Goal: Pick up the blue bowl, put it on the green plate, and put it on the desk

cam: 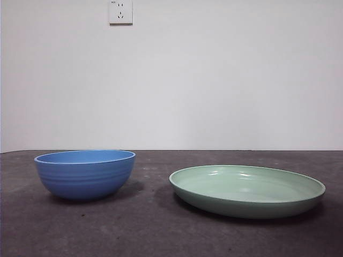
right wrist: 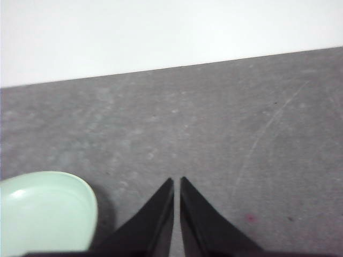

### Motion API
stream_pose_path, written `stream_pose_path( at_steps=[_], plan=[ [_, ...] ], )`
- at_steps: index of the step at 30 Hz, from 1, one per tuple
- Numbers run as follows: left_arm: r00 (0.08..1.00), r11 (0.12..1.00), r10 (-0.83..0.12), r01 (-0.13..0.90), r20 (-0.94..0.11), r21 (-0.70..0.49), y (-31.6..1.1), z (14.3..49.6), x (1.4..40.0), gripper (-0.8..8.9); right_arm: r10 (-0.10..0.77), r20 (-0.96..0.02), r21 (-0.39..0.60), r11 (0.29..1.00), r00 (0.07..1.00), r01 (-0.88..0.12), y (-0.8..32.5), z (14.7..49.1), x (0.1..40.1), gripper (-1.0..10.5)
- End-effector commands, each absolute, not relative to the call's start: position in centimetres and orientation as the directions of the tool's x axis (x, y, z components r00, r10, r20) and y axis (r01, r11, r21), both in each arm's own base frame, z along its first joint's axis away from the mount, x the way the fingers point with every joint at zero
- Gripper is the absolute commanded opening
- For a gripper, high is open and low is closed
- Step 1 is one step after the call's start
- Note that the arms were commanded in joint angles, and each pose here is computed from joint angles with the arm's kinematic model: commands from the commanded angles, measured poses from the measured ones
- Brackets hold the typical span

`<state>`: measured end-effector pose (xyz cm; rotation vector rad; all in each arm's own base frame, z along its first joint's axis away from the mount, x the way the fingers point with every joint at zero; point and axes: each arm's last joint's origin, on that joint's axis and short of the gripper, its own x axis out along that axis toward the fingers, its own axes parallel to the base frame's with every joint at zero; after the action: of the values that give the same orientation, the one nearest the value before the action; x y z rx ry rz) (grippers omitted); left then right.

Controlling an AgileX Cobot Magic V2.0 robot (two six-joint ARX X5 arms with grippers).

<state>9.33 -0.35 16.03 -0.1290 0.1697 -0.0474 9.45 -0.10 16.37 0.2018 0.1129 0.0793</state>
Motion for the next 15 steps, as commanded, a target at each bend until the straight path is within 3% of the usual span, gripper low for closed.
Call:
stream_pose_path(
  at_steps=[1, 15],
  plan=[
    [0.991, 0.967, -0.075, 0.046, -0.108, -0.25, -0.4, 18.3, 8.9, 0.16, 0.108, -0.036, 0.27, 0.958, 0.993, -0.095, 0.0, 18.9, 8.9, 0.1],
    [0.982, 0.956, -0.167, 0.139, -0.092, -0.258, -0.9, 29.2, 9.0, 0.16, 0.327, -0.106, 0.323, 0.904, 0.939, -0.279, 0.6, 27.8, 9.0, 0.1]
  ],
)
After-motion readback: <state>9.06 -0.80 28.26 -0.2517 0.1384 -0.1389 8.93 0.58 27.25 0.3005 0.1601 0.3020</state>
